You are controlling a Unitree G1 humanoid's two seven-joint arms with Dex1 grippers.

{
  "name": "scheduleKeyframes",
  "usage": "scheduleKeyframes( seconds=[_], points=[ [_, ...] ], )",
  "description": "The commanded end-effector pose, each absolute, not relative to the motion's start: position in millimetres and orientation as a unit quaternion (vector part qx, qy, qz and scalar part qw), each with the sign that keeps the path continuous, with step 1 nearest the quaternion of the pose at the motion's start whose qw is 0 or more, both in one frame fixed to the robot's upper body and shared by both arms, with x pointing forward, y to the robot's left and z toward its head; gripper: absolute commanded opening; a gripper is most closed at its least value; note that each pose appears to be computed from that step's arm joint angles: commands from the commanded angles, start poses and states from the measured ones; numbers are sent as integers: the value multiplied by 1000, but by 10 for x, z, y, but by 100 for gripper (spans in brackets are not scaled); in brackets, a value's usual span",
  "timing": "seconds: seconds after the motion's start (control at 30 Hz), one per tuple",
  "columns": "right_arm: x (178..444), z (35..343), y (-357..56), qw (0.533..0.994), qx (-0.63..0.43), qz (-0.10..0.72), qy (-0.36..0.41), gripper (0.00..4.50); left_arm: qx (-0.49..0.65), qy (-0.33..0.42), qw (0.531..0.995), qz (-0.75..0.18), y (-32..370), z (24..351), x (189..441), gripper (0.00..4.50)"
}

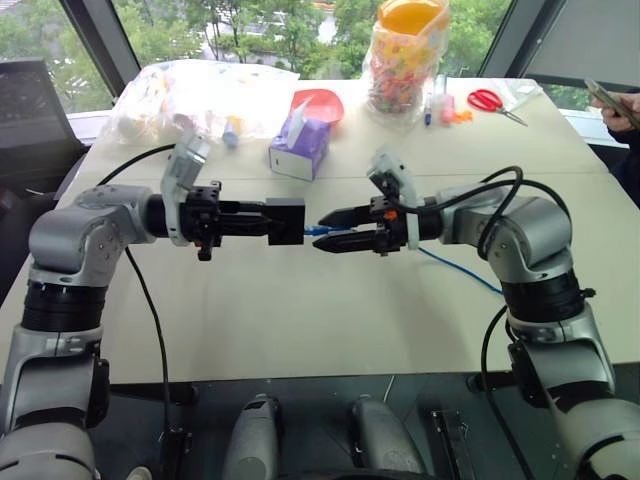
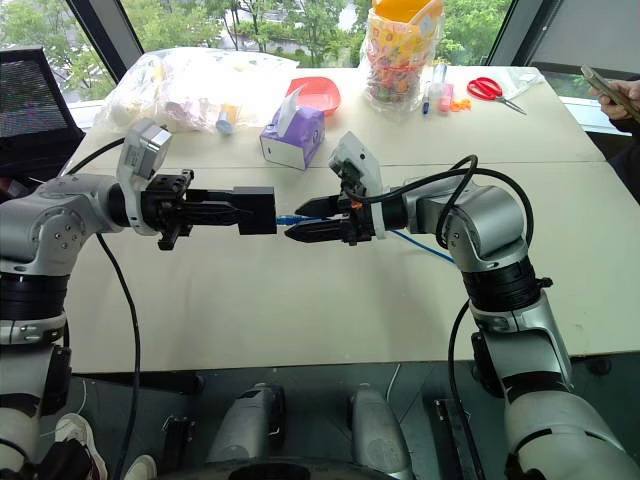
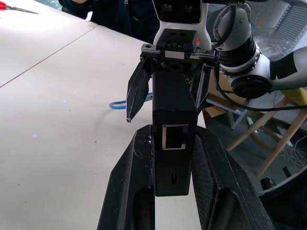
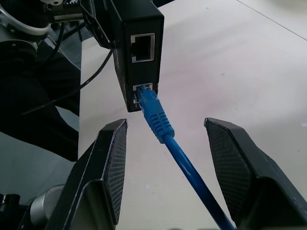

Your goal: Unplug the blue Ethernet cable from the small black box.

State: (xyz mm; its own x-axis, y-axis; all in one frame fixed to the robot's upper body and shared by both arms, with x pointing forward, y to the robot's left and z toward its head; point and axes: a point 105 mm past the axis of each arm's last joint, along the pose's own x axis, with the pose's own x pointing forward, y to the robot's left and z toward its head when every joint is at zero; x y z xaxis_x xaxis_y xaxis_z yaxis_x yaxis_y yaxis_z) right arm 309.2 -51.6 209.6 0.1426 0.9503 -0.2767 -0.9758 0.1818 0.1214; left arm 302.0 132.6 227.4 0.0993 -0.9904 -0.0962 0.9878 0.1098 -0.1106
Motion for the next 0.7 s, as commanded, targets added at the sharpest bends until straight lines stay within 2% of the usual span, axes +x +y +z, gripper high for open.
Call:
scheduleKeyframes(
  seconds=[0.03, 0.57, 0.67, 0.7],
  points=[
    [3038, 2245, -476, 745, -48, 654, 122, 265, 12, 47, 737, -674, 1324, 2386, 2975, 45],
    [2977, 2294, -388, 733, -36, 667, 125, 265, 25, 52, 737, -673, 1316, 2324, 2978, 45],
    [2988, 2306, -373, 735, -33, 667, 123, 183, 26, 52, 738, -673, 1316, 2316, 2978, 45],
    [2991, 2306, -372, 735, -33, 666, 123, 138, 25, 52, 738, -673, 1315, 2316, 2980, 45]
  ],
)
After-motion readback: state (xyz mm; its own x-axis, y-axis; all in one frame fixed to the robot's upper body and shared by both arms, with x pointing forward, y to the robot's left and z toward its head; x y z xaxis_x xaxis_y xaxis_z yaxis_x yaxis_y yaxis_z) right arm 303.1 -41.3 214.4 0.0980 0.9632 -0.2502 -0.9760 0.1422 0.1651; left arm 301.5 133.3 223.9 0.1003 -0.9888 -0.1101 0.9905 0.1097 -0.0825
